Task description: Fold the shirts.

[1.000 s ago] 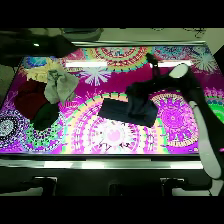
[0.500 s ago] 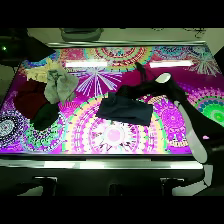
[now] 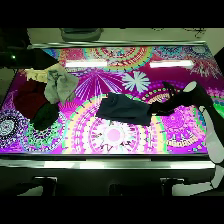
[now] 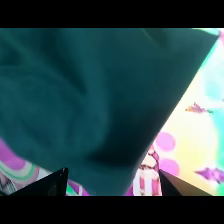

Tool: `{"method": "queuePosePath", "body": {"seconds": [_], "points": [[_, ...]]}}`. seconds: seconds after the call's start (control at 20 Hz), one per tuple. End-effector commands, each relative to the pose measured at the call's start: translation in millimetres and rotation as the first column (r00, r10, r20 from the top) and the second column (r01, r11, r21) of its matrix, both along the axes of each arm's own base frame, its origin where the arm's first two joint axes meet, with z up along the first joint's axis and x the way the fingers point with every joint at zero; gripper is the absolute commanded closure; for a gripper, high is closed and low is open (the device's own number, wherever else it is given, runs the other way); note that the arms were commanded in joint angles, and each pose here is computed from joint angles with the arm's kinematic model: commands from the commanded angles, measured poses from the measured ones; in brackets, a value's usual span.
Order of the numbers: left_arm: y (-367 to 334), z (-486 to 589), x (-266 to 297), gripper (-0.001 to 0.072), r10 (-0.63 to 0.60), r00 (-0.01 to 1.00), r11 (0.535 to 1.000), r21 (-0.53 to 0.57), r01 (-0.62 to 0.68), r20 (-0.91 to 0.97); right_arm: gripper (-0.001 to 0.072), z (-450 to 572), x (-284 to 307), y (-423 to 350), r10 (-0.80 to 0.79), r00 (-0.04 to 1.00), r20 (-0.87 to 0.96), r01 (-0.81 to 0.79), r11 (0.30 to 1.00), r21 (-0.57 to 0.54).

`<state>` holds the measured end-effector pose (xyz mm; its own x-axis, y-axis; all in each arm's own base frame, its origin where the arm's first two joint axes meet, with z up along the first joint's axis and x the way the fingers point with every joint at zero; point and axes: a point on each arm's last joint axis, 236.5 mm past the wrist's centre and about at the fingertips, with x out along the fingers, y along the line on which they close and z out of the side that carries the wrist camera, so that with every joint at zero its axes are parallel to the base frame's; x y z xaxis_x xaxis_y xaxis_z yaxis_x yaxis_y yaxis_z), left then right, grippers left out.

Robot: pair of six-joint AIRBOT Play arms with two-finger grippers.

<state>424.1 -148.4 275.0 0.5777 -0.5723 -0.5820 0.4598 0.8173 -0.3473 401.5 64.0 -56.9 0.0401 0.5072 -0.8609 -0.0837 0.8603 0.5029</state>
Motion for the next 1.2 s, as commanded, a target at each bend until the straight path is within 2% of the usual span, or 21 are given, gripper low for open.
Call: {"method": "queuePosePath", "body": {"seconds": [0.0,0.1,0.15,0.2,0.25,0.35,0.45,0.7,0.85,1.0,1.15], "points": [[-0.5,-1.9,0.3,0.0681,0.005,1.0,1.0,-0.005,-0.005,-0.01,0.0048,-36.4,3.1,11.3,-0.172,0.985,-0.032,0.174,0.981,0.09],[-4.8,-2.0,-1.1,0.0681,-0.002,1.0,1.0,-0.008,0.002,-0.013,0.0179,-35.2,20.4,23.3,-0.214,0.977,0.0,0.211,0.962,0.173],[-6.1,-2.3,-1.3,0.0681,-0.005,1.0,1.0,-0.008,0.004,-0.013,0.0294,-27.2,31.6,30.7,-0.225,0.973,0.041,0.21,0.951,0.227],[-9.6,-2.9,-2.0,0.0681,-0.012,1.0,1.0,-0.008,0.012,-0.014,0.0578,-17.4,39.3,37.1,-0.22,0.972,0.086,0.19,0.943,0.272],[-11.3,-3.6,-1.2,0.0681,-0.014,1.0,1.0,-0.009,0.014,-0.014,0.0667,-2.6,46.7,40.6,-0.218,0.968,0.125,0.168,0.931,0.325],[-16.5,-5.9,2.2,0.0681,-0.02,1.0,1.0,-0.013,0.019,-0.013,0.0668,25.7,57.3,31.8,-0.165,0.958,0.232,0.077,0.935,0.346],[-22.3,-11.2,4.0,0.0681,-0.031,0.999,0.999,-0.014,0.031,-0.024,0.0668,53.1,69.4,0.3,-0.175,0.939,0.295,0.072,0.941,0.331],[-37.6,-36.5,0.2,0.0681,-0.063,0.994,0.998,-0.013,0.062,-0.089,0.0668,94.8,59.1,-147.1,-0.328,0.873,0.361,0.258,0.939,0.229],[-44.6,-52.9,-4.5,0.0681,-0.076,0.988,0.997,-0.012,0.075,-0.133,0.0667,101.9,11.4,-242.8,-0.439,0.821,0.366,0.42,0.898,0.133],[-52.3,-54.0,-9.0,0.0681,-0.095,0.986,0.995,-0.012,0.094,-0.136,0.0667,101.4,-61.9,-325.1,-0.58,0.751,0.316,0.601,0.799,0.038],[-56.9,-53.1,-11.6,0.0681,-0.106,0.985,0.994,-0.012,0.105,-0.134,0.0667,73.6,-151.3,-362.6,-0.668,0.73,0.141,0.683,0.719,-0.132]]}}
